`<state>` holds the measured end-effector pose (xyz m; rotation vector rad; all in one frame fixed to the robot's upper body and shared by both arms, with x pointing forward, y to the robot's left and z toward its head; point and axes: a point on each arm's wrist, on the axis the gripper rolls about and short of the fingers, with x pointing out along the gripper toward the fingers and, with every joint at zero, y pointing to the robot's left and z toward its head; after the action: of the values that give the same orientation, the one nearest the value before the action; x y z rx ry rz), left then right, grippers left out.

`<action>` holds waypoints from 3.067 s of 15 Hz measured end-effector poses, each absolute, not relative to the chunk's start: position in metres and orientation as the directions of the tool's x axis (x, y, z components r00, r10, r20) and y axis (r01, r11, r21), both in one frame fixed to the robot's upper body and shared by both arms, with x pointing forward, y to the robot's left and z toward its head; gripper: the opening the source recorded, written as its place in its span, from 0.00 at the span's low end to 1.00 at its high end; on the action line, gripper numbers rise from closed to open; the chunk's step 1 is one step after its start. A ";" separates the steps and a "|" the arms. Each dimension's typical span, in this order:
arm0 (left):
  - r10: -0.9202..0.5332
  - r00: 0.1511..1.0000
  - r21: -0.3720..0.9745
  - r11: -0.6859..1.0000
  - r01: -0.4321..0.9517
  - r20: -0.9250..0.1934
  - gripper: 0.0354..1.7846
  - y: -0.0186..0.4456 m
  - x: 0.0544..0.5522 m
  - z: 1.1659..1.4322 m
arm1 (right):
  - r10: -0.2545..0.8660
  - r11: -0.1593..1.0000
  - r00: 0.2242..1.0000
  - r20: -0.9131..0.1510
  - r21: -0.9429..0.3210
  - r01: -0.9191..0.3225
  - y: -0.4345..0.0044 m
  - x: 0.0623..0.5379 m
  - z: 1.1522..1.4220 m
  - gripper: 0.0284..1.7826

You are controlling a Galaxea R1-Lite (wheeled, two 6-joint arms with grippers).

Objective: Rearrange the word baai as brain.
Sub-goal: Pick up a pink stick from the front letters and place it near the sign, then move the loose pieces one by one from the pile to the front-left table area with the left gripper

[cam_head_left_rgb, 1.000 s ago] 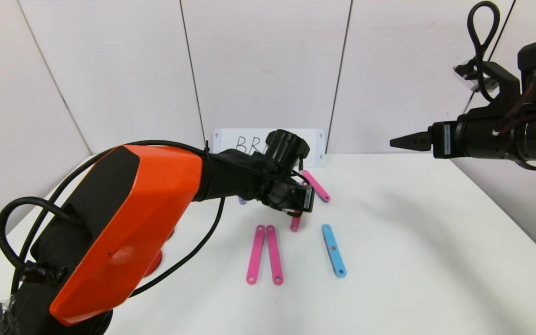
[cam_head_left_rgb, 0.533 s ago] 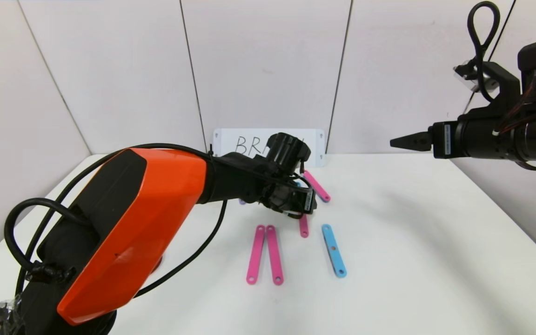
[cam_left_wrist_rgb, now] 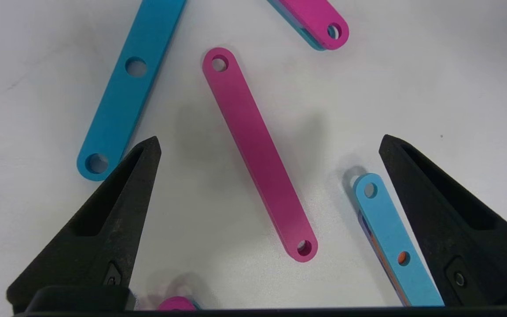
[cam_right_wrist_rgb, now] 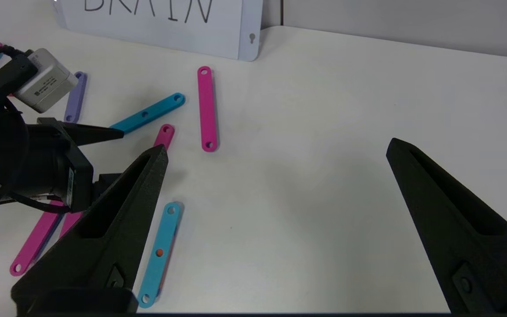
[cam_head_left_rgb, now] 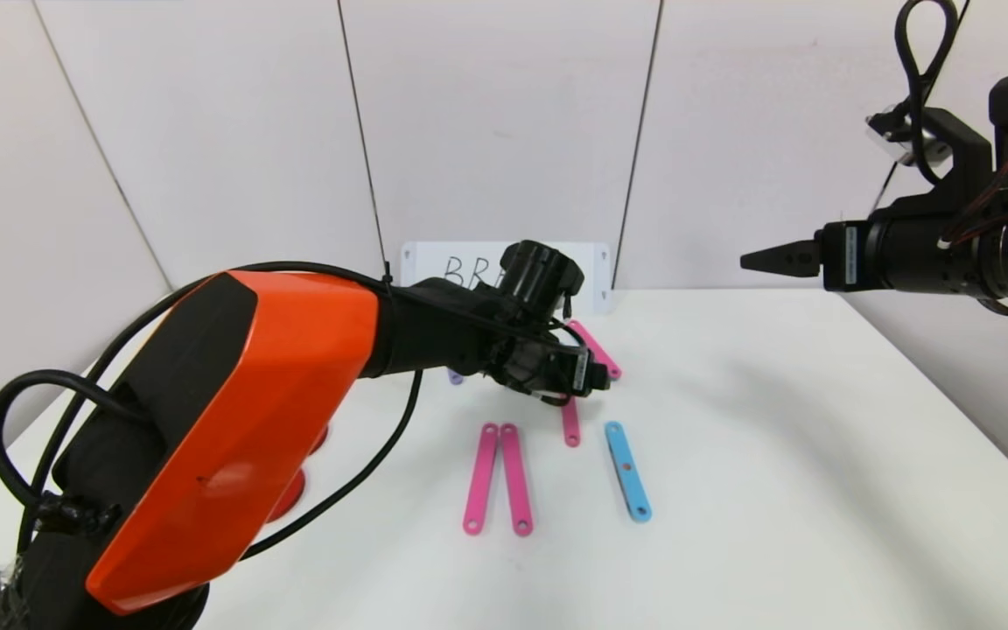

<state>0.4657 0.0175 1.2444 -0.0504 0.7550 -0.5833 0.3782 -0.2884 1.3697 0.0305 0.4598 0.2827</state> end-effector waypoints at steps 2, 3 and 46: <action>-0.515 0.594 -0.250 0.845 0.472 -0.618 0.97 0.026 0.467 1.257 | 0.278 0.960 0.859 -0.429 0.093 -0.264 -0.289 0.377 1.371 0.98; -0.510 0.605 -0.250 0.850 0.464 -0.611 0.97 0.034 0.468 1.264 | 0.280 0.959 0.860 -0.428 0.094 -0.266 -0.289 0.377 1.371 0.98; 0.051 0.611 -0.015 0.995 -0.102 -0.790 0.79 0.276 0.549 1.237 | 0.272 0.960 0.813 -0.514 0.089 -0.265 -0.282 0.399 1.342 0.98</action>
<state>0.5486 0.2760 1.2369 -0.0606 0.9097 0.0882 0.3990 -0.2822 1.3418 0.0140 0.5506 0.2866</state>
